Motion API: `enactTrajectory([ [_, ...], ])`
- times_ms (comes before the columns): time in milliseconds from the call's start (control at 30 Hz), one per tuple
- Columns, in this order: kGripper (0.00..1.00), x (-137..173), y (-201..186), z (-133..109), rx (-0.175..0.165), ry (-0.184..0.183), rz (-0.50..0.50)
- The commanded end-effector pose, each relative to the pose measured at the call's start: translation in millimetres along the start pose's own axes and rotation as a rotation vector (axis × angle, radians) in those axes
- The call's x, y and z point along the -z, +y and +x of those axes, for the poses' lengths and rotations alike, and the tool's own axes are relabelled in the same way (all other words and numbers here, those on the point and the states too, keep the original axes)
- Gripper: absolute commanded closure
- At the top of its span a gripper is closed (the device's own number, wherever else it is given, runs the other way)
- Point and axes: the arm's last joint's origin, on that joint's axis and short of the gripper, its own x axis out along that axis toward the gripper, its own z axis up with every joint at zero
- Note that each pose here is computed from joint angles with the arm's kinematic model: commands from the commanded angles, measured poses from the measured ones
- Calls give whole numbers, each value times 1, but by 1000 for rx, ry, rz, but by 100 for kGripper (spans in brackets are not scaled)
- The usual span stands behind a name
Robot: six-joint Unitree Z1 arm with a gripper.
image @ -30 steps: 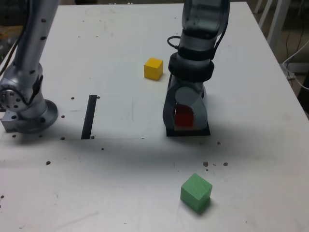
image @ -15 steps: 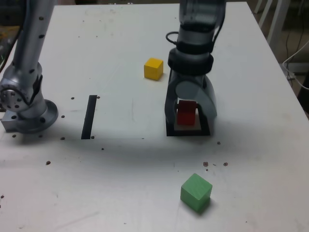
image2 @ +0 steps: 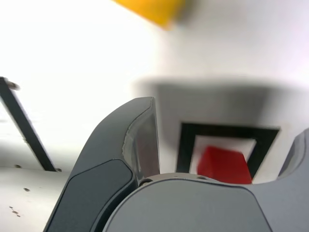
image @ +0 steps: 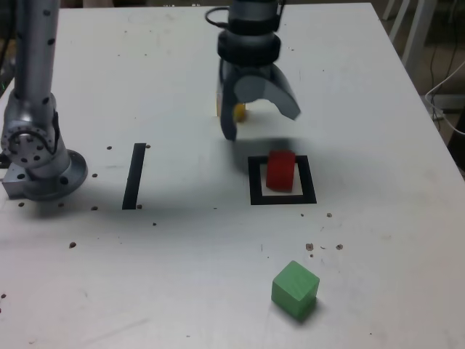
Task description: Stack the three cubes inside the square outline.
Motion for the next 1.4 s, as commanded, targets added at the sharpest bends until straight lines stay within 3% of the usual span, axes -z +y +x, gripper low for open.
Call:
enactTrajectory([
  [0,0,9,7,-5,-15,-2,-20],
  [133,0,22,19,-8,-36,15,-54],
  [433,0,35,48,-2,-46,43,-89],
  [567,0,36,62,-2,-59,29,-5],
  [767,1,33,74,-2,-82,9,211],
  [1000,5,28,78,4,-92,32,386],
  [1167,13,23,81,13,-97,63,430],
  [1367,34,15,84,23,-100,71,445],
])
